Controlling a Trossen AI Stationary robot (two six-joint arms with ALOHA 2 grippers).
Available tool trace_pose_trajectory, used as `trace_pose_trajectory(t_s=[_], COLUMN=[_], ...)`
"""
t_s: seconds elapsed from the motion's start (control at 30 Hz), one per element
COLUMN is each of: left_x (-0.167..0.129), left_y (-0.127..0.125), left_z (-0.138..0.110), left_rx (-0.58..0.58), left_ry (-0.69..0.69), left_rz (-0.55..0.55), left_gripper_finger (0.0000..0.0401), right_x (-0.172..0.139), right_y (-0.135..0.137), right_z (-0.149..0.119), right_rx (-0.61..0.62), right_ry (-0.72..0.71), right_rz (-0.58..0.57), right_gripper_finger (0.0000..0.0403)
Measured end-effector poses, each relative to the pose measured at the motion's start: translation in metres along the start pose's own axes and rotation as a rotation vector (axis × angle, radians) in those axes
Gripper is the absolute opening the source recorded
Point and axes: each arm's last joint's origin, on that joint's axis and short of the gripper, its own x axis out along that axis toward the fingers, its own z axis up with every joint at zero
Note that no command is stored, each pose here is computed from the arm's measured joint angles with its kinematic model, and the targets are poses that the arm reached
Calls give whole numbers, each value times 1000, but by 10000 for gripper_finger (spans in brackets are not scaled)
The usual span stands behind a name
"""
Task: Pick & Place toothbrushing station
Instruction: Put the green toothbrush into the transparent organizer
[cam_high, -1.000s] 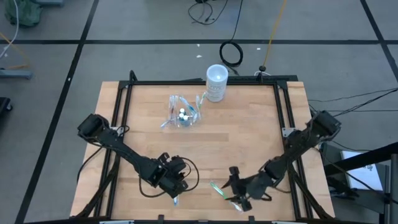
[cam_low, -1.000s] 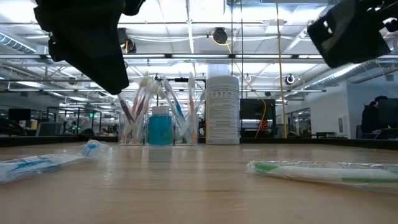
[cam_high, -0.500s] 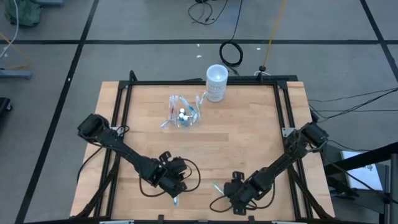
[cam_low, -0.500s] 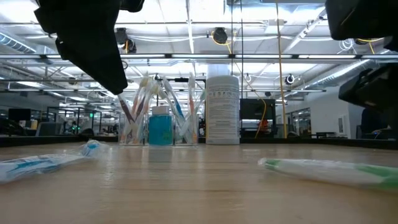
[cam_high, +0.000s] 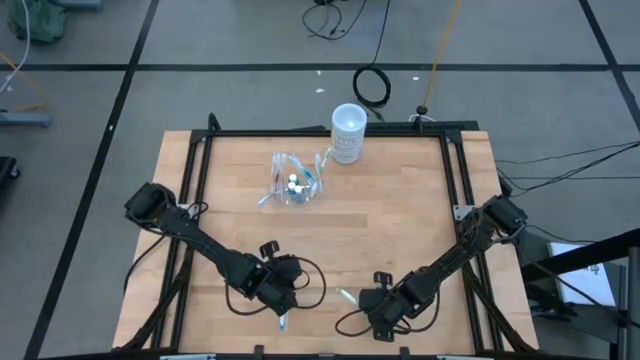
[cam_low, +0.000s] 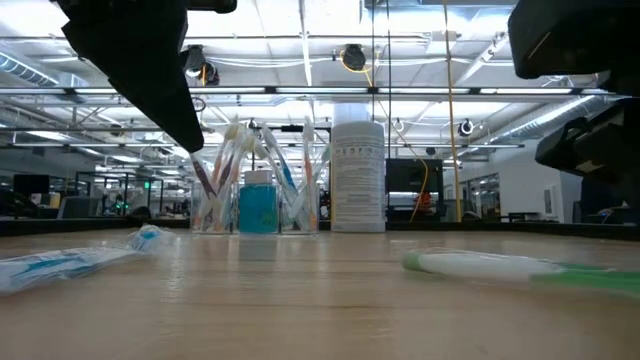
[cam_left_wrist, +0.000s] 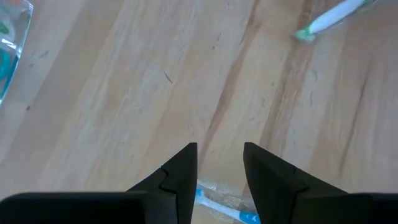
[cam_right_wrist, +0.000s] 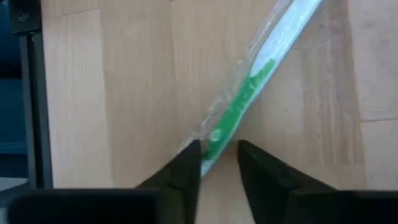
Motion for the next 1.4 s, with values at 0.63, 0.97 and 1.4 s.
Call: trace_pose_trajectory(t_s=[0.63,0.97,1.4], left_x=[1,4,79], left_y=[1,-8,19], left_z=[5,45,74], left_rx=[44,282,265], left_ry=[-45,-305,-262], left_rz=[9,-172,-283], left_gripper_finger=[136,140,247], right_x=[-55,-54,-43], right_y=[-26,-51,-65], right_z=[33,45,35], right_rx=[-344,-439,-465], right_ry=[-184,-184,-160], right_rz=[-154,-241,-292], right_gripper_finger=[1,0,0])
